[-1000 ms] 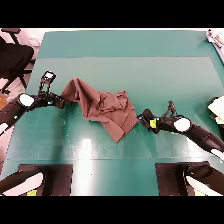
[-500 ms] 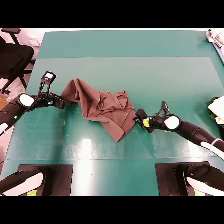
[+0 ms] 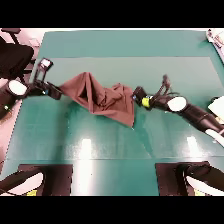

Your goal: Fold the shirts.

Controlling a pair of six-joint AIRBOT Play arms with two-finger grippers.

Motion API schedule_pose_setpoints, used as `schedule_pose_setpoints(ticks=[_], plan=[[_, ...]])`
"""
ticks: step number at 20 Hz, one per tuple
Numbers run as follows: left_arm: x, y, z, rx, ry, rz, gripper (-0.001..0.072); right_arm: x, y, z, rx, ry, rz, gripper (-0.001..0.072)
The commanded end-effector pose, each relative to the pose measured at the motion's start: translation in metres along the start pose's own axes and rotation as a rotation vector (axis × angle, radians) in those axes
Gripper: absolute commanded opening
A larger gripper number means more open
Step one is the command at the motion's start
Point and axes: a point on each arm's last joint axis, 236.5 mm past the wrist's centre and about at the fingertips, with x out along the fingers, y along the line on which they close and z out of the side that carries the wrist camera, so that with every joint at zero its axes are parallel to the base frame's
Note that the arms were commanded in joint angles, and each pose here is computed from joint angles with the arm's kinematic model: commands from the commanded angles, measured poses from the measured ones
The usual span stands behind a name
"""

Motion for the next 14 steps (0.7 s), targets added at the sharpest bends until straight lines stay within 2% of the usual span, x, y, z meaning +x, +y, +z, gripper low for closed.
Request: schedule_pose_setpoints(ticks=[1,5,10,14], plan=[[-0.061,0.039,0.064,0.141,-0.084,0.151,0.0026,-0.062,0.069,0.071,-0.184,-0.201,0.146,0.0015],[-0.169,0.070,0.138,0.200,-0.259,0.352,0.0026,-0.166,0.108,0.143,-0.239,-0.422,0.214,0.0014],[-0.265,0.063,0.180,0.227,-0.415,0.435,0.0026,-0.270,0.129,0.177,-0.332,-0.587,0.188,0.0015],[-0.325,0.051,0.189,0.241,-0.499,0.480,0.0026,-0.320,0.151,0.176,-0.390,-0.660,0.184,0.0015]])
